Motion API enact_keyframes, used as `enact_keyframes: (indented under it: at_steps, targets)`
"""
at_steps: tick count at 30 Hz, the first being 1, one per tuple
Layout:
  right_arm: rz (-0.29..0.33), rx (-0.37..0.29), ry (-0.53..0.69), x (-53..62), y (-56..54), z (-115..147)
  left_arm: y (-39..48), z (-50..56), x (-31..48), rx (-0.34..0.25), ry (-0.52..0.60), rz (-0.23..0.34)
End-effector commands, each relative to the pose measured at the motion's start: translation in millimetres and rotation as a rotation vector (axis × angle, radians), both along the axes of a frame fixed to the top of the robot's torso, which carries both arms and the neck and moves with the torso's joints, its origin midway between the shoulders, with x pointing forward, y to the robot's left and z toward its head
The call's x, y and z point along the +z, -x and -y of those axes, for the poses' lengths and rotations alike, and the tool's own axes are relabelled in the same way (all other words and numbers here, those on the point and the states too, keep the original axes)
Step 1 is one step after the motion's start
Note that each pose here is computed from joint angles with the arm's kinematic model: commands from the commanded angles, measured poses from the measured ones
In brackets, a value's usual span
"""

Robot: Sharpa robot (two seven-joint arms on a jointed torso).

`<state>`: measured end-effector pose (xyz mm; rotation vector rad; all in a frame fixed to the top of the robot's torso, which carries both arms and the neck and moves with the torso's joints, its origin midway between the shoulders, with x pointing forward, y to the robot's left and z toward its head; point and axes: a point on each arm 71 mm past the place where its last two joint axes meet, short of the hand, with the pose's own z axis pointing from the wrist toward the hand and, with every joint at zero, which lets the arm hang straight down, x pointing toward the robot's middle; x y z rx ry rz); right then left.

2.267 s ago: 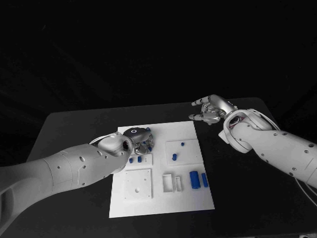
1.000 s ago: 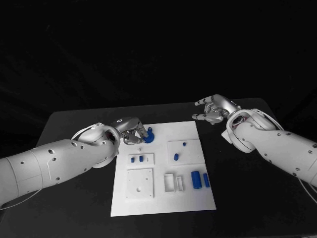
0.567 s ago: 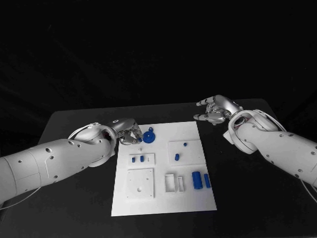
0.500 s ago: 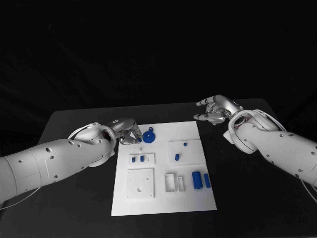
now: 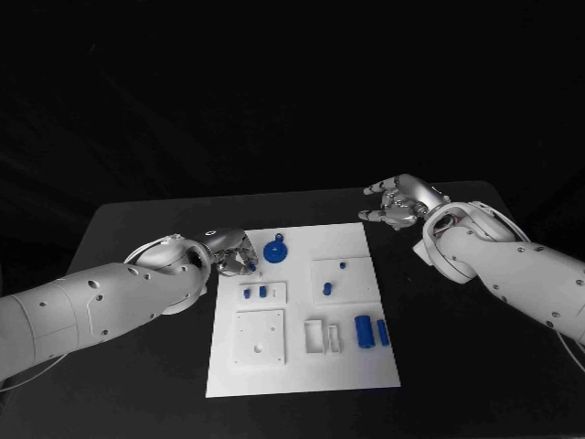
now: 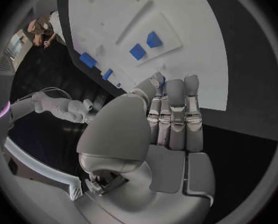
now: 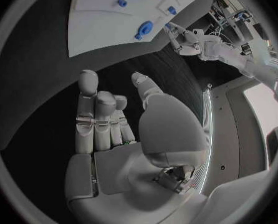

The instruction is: Assemble the parts on the task board

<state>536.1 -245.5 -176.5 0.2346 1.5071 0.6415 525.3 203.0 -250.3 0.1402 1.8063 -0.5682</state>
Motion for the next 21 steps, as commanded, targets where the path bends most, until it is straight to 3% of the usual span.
enact_keyframes:
  at_steps: [1, 21]
  targets:
    - [0.0, 0.007, 0.006, -0.1, 0.2, -1, 2.8, 2.8, -4.1, -0.029, -0.01, -0.017]
    - [0.001, 0.006, 0.006, -0.1, 0.2, -1, 4.7, 4.8, -14.2, -0.022, -0.002, -0.009]
